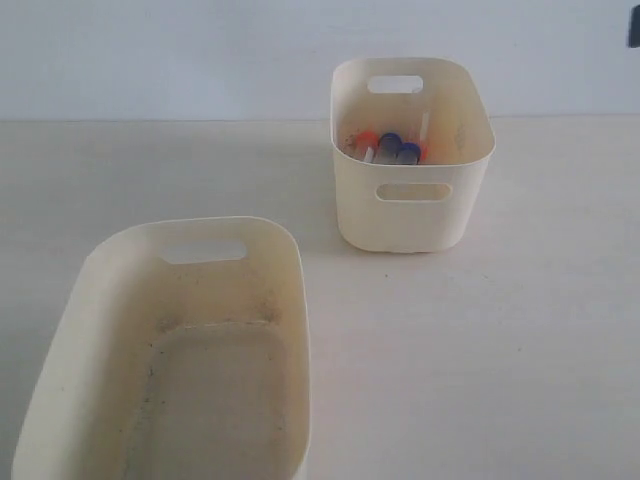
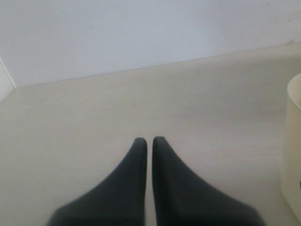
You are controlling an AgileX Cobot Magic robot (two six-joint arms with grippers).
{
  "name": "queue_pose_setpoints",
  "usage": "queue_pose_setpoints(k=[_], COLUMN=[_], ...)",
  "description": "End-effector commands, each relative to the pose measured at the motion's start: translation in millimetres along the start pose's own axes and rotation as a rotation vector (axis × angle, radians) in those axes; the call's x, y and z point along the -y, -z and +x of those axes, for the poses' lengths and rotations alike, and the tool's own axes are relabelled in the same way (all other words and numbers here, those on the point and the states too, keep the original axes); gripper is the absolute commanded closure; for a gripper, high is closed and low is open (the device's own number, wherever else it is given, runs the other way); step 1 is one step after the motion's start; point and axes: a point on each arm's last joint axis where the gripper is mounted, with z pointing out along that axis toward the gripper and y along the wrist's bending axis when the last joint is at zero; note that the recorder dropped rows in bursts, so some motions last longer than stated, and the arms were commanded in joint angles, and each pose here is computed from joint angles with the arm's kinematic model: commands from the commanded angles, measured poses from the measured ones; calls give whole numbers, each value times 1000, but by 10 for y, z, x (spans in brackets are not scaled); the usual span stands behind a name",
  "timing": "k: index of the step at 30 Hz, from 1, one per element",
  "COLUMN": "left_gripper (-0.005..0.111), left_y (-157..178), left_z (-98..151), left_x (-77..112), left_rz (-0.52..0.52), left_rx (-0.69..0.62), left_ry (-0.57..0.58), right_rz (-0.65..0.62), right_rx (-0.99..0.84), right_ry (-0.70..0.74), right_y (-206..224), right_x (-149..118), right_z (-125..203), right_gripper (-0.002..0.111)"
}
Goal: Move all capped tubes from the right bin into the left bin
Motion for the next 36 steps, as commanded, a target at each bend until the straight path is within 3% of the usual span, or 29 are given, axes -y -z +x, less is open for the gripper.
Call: queue_pose_setpoints(k=[1, 6, 9, 16, 21, 31, 36], left_gripper=[102, 102, 102, 102, 102, 102, 102], left_y=[5, 5, 5, 5, 5, 5, 5], left_z=[-28, -28, -28, -28, -28, -28, -28], left_x=[-2, -2, -2, -2, -2, -2, -2], left_rz=[-1, -1, -1, -1, -1, -1, -1], left_rx=[21, 21, 21, 21, 21, 21, 21], left_ry=[13, 13, 13, 13, 13, 13, 13], right_rz=[-181, -204, -203, -227, -220, -144, -82], right_rx=[-70, -6, 13, 46, 29, -10, 27], right_ry=[97, 169, 134, 70, -13, 37, 140], right_y=[-520, -1113, -1428, -2040, -2517, -2985, -3060], right_x=[-213, -571, -728, -959, -943, -743, -694], right_z=[-46, 30, 19, -393, -542, -565, -599], right_gripper=[108, 85, 72, 72, 72, 72, 72])
